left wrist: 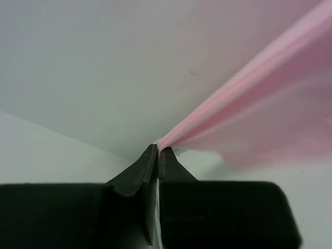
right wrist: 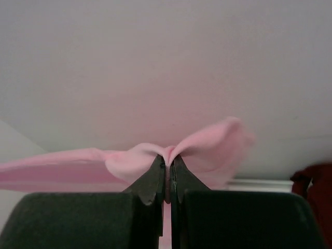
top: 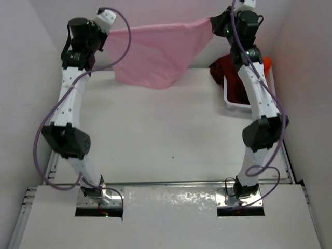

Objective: Fold and stack the t-shirts
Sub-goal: Flatten out the tshirt, then grap the side of the flattened tshirt closest away from the robot with both arms

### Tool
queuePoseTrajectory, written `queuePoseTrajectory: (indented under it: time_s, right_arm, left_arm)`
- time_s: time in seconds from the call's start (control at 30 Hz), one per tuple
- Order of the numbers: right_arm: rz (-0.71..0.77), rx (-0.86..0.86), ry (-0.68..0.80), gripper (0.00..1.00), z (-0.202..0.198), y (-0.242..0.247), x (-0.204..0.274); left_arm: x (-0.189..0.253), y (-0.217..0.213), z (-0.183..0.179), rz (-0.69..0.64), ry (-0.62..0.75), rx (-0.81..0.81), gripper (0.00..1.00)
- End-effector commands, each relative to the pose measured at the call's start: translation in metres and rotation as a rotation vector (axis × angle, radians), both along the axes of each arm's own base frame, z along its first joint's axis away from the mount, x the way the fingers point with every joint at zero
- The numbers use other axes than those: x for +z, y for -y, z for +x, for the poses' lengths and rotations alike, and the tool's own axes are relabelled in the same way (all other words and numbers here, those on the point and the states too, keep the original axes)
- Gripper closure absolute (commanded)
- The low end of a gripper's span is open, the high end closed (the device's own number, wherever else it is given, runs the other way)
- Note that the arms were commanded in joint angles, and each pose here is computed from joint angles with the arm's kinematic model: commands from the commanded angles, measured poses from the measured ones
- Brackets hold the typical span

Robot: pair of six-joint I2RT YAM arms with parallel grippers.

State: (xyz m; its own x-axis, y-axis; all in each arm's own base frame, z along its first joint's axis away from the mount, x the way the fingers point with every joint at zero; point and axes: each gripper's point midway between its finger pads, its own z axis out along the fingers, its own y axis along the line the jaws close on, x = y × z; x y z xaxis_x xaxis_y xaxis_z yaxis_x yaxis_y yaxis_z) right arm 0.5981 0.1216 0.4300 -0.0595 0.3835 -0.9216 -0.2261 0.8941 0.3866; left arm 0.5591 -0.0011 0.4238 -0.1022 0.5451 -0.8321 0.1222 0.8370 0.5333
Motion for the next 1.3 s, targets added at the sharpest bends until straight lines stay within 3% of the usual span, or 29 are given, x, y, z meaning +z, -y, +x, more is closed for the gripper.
queuePoseTrajectory:
  time_s: [0.0, 0.13, 0.17, 0.23, 0.27, 0.3, 0.33, 0.43, 0.47, 0.57, 0.67, 0.7, 0.73, 0.77, 0.8, 0.87, 1.0, 1.1, 1.13, 1.2, 1.27]
  right_arm:
    - [-0.035, 0.08, 0.012, 1.0, -0.029, -0.029, -0.002]
    - [-0.105, 0.046, -0.007, 1.0, -0.068, -0.017, -0.029]
    - [-0.129, 0.039, -0.02, 1.0, -0.079, -0.015, -0.037]
    - [-0.182, 0.038, -0.04, 1.0, -0.115, -0.012, -0.062]
    - [-0.206, 0.027, -0.066, 1.0, -0.128, -0.01, -0.079]
    - [-0.262, 0.052, -0.149, 1.0, -0.147, -0.015, -0.127]
    - [-0.277, 0.036, -0.15, 1.0, -0.168, -0.009, -0.127]
    - [-0.346, 0.114, -0.297, 1.0, -0.223, -0.021, -0.207]
    - [-0.378, 0.151, -0.389, 1.0, -0.245, -0.024, -0.252]
    - [-0.421, 0.247, -0.575, 1.0, -0.302, -0.033, -0.328]
    - [-0.361, 0.298, -0.696, 1.0, -0.345, -0.036, -0.376]
    - [-0.357, 0.305, -0.722, 1.0, -0.352, -0.035, -0.385]
    - [-0.362, 0.312, -0.75, 1.0, -0.359, -0.032, -0.392]
    - [-0.371, 0.313, -0.781, 1.0, -0.366, -0.029, -0.402]
    - [-0.376, 0.312, -0.797, 1.0, -0.37, -0.026, -0.407]
    - [-0.367, 0.337, -0.82, 1.0, -0.378, -0.028, -0.414]
    - [-0.368, 0.359, -0.832, 1.0, -0.381, -0.03, -0.417]
    - [-0.372, 0.379, -0.828, 1.0, -0.382, -0.032, -0.418]
    - [-0.372, 0.389, -0.831, 1.0, -0.383, -0.034, -0.418]
    - [-0.375, 0.407, -0.835, 1.0, -0.385, -0.035, -0.418]
    - [-0.381, 0.414, -0.835, 1.0, -0.386, -0.035, -0.419]
  left_arm:
    - [0.021, 0.026, -0.044, 0.013, 0.086, -0.142, 1.0]
    - [-0.014, 0.032, -0.061, 0.049, -0.037, -0.19, 1.0]
    - [-0.041, 0.031, -0.065, 0.085, -0.099, -0.201, 1.0]
    - [-0.06, 0.031, -0.085, 0.125, -0.149, -0.233, 1.0]
    - [-0.1, 0.03, -0.095, 0.172, -0.24, -0.259, 1.0]
    - [-0.11, 0.03, -0.109, 0.194, -0.266, -0.28, 1.0]
    - [-0.132, 0.028, -0.12, 0.241, -0.319, -0.303, 1.0]
    - [-0.244, 0.017, -0.177, 0.327, -0.559, -0.353, 1.0]
    - [-0.253, 0.009, -0.188, 0.358, -0.57, -0.325, 1.0]
    - [-0.312, -0.005, -0.232, 0.42, -0.697, -0.32, 1.0]
    - [-0.35, -0.02, -0.263, 0.463, -0.78, -0.281, 1.0]
    - [-0.358, -0.021, -0.27, 0.465, -0.801, -0.286, 0.95]
    - [-0.371, -0.028, -0.286, 0.48, -0.863, -0.274, 0.64]
    - [-0.375, -0.031, -0.293, 0.486, -0.894, -0.269, 0.15]
    - [-0.378, -0.032, -0.301, 0.481, -0.925, -0.277, 0.0]
    - [-0.376, -0.033, -0.318, 0.434, -1.002, -0.3, 0.0]
    - [-0.346, -0.033, -0.327, 0.325, -1.028, -0.345, 0.01]
    - [-0.343, -0.019, -0.35, 0.322, -1.118, -0.42, 0.22]
    - [-0.345, -0.004, -0.353, 0.334, -1.13, -0.466, 0.34]
    - [-0.346, 0.012, -0.373, 0.287, -1.211, -0.536, 0.41]
    - [-0.333, 0.033, -0.376, 0.186, -1.22, -0.618, 0.42]
